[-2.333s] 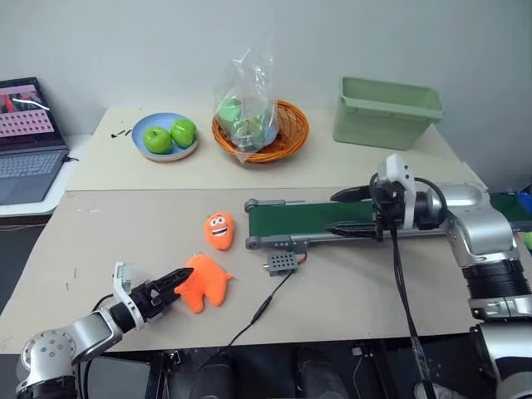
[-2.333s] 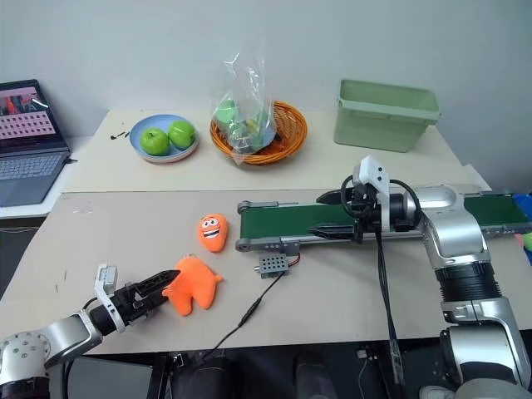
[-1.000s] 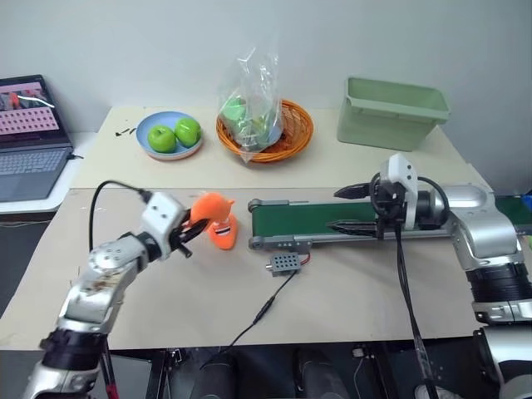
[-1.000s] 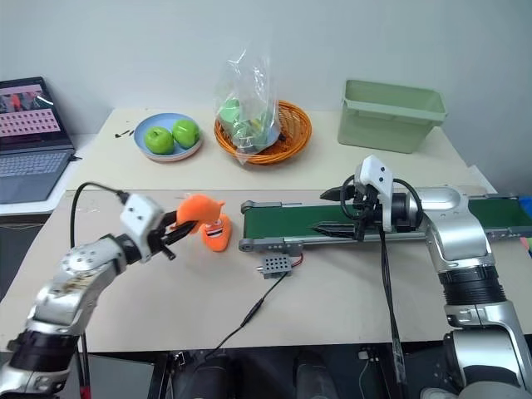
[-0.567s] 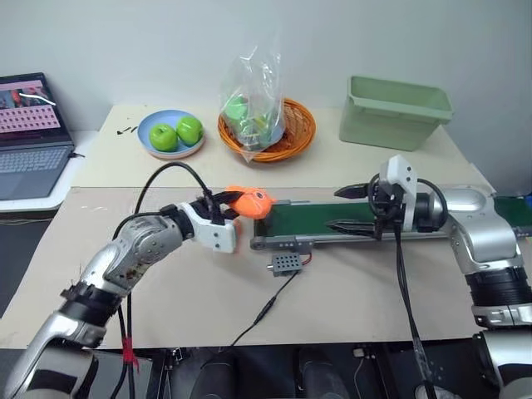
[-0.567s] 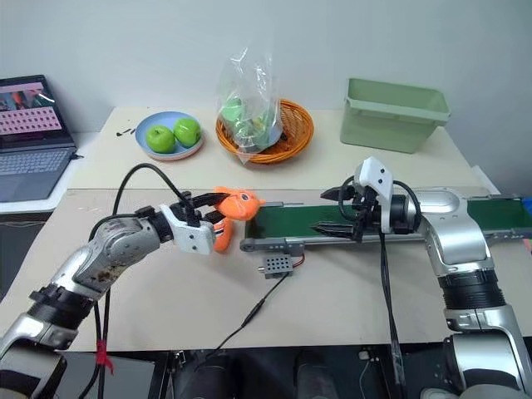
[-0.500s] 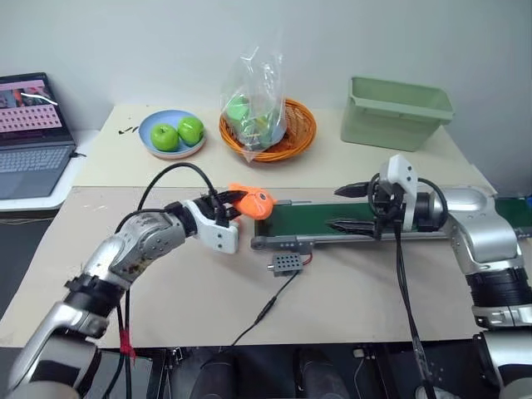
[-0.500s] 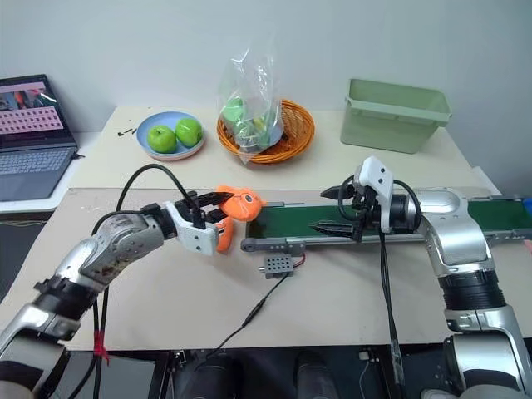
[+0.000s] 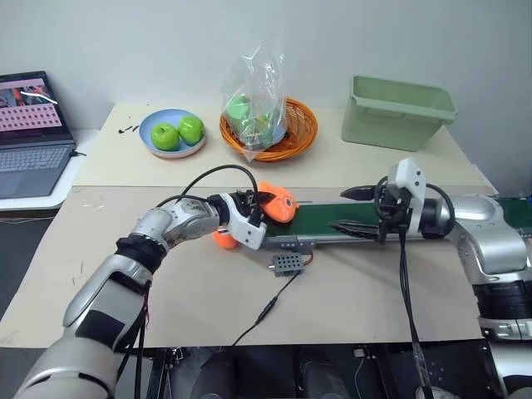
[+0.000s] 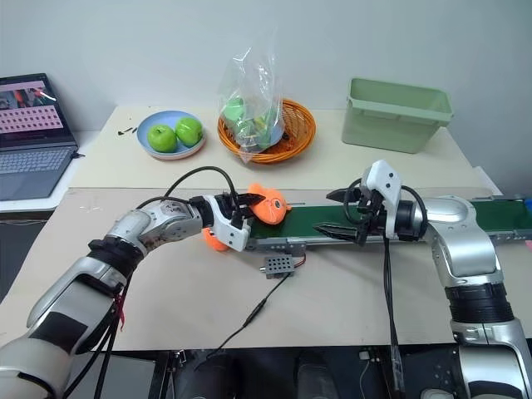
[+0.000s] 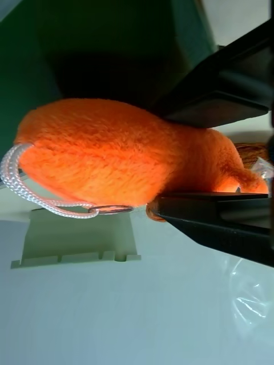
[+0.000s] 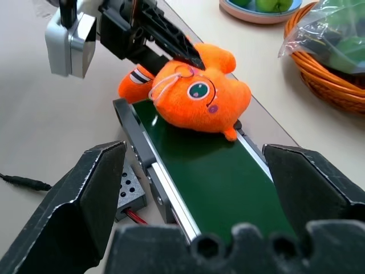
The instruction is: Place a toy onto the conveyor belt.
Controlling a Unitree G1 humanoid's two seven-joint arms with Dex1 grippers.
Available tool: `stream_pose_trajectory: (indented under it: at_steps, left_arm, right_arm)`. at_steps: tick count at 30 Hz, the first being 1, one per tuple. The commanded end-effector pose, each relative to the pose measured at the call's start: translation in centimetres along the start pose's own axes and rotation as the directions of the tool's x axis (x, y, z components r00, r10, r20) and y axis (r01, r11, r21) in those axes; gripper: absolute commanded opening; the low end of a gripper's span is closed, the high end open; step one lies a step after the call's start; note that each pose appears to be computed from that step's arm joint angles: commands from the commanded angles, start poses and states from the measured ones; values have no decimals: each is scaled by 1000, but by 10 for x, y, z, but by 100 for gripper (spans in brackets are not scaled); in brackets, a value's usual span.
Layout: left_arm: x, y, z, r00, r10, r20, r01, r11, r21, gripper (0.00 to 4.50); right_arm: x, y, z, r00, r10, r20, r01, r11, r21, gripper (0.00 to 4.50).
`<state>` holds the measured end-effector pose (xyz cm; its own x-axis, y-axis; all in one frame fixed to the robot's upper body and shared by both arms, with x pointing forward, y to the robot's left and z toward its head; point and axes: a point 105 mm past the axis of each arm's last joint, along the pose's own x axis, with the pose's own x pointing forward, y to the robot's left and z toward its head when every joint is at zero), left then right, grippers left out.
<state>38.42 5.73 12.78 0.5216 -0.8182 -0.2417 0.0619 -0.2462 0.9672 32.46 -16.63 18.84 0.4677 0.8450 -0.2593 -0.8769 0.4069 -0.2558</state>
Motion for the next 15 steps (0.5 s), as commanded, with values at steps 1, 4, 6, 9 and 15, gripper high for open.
stream_pose_trajectory:
  at_steps: [1,4,6,9,15]
  left_arm:
    - [1,0,4,999,4,34,-4,1000,7,154]
    - [1,-8,6,999,-16,44,16,1000,-7,154]
    - [1,-14,7,998,-40,48,40,999,-7,154]
    - [0,-15,7,998,-45,51,46,998,-30,154]
    - [-11,-10,1,998,-43,37,46,995,-90,349]
  right_arm:
    - [-10,-2,13,999,-26,23,27,999,-32,450]
    - [-11,-2,13,999,-28,19,29,999,-29,450]
    - [-11,-3,13,999,-29,18,30,999,-29,450]
    - [-11,-5,14,999,-29,17,29,999,-31,450]
    - [-8,-8,13,1000,-24,9,24,999,-39,450]
